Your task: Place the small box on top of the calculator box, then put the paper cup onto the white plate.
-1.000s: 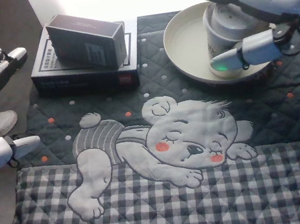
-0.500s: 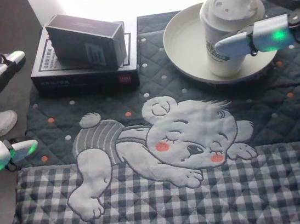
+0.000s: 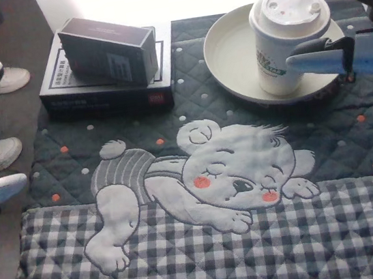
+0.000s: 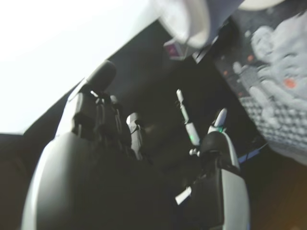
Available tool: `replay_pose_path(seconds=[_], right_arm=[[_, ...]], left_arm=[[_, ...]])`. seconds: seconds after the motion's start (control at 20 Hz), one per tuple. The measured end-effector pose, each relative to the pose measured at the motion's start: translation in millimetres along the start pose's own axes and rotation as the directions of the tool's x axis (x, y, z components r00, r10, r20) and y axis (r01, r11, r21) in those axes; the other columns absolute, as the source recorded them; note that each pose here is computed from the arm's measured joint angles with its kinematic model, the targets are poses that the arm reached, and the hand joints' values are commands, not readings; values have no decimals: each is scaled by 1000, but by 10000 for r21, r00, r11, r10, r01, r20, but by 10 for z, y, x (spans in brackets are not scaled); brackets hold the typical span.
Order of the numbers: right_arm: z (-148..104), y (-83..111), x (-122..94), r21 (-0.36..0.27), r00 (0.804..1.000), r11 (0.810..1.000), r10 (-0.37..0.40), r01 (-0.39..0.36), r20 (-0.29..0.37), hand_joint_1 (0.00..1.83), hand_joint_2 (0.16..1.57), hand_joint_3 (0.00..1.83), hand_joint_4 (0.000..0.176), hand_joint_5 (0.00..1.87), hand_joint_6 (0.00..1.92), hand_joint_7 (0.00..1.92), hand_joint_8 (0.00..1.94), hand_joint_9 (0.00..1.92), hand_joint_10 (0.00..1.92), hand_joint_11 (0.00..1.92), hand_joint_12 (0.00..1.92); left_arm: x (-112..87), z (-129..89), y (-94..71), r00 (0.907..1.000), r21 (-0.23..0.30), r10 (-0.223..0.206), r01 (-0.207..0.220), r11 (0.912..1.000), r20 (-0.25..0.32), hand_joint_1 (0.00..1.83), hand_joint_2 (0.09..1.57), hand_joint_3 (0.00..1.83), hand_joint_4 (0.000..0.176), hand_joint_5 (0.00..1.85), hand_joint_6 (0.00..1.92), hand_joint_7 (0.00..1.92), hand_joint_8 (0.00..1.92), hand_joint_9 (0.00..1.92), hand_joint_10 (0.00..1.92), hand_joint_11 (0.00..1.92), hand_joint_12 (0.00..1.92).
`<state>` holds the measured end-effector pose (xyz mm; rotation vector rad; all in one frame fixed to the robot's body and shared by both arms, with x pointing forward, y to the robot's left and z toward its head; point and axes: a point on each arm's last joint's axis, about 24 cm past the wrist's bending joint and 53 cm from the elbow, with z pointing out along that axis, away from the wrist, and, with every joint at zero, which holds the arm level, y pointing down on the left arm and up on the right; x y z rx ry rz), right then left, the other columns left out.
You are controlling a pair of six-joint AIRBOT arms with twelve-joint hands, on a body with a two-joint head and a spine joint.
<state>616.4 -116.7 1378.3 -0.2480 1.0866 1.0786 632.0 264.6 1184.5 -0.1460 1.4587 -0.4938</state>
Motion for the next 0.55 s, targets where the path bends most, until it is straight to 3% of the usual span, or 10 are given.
replay_pose_path(seconds=[0.05,0.1,0.15,0.2,0.25,0.3,0.35,0.4,0.5,0.55], right_arm=[[-18,45,-3,-115,10000,9999,-42,42,2,548,1169,39,115,0,0,0,0,0,0,0,17],[-52,117,2,-280,10000,9996,-79,78,-36,592,1218,61,144,0,0,0,0,6,2,0,3],[-105,173,32,-445,10000,9990,-55,52,-61,623,1254,78,140,0,0,0,0,5,2,10,5],[-174,209,59,-576,10000,9983,-8,5,-52,719,1235,119,129,0,0,0,0,55,3,1,357],[-308,198,137,-531,9997,9986,76,-87,-221,640,1244,149,124,0,0,0,0,81,8,0,511],[-496,69,234,-86,9986,9991,401,-404,-357,587,1253,156,87,0,0,0,0,22,3,0,386],[-575,-38,251,312,9973,9972,688,-680,-244,557,1254,157,72,0,0,0,0,21,6,0,355],[-694,-176,219,846,9951,9915,977,-988,173,613,1215,139,79,0,0,0,0,3,0,0,112],[-792,-174,90,889,9897,9893,1071,-1155,950,629,1221,131,95,0,0,0,0,0,0,0,4],[-843,-79,20,594,9859,9920,1023,-1110,1327,602,1197,113,96,0,0,0,0,0,0,0,0]], left_arm=[[3,-32,10,10000,-28,-53,53,10000,10,742,1035,0,176,0,0,0,0,0,0,0,0],[15,-67,19,9999,-23,-121,121,9999,-30,730,1033,0,171,0,0,0,0,0,0,0,0],[24,-86,35,9999,-40,-161,160,9999,-50,724,1029,0,175,0,0,0,0,0,0,0,0],[20,-97,46,9998,-52,-179,179,9998,-28,728,1040,1,176,0,0,0,0,0,0,0,0],[-6,-99,45,9998,-35,-192,192,9998,75,725,1048,5,176,0,0,0,0,0,0,0,0],[-52,-110,61,9994,-133,-237,240,9996,235,737,1050,5,176,0,0,0,0,0,0,0,0],[-81,-132,57,9989,-137,-250,256,9996,385,736,1064,10,176,0,0,0,0,0,0,0,0],[-107,-181,-3,9983,39,-236,235,9997,527,744,1094,22,138,0,0,0,0,0,0,0,0],[-135,-255,-128,9978,450,-190,161,9989,636,773,1169,16,116,0,0,0,0,0,0,0,0],[-208,-300,-193,9956,685,-189,126,9976,919,765,1173,9,132,0,0,0,0,0,0,2,1]])
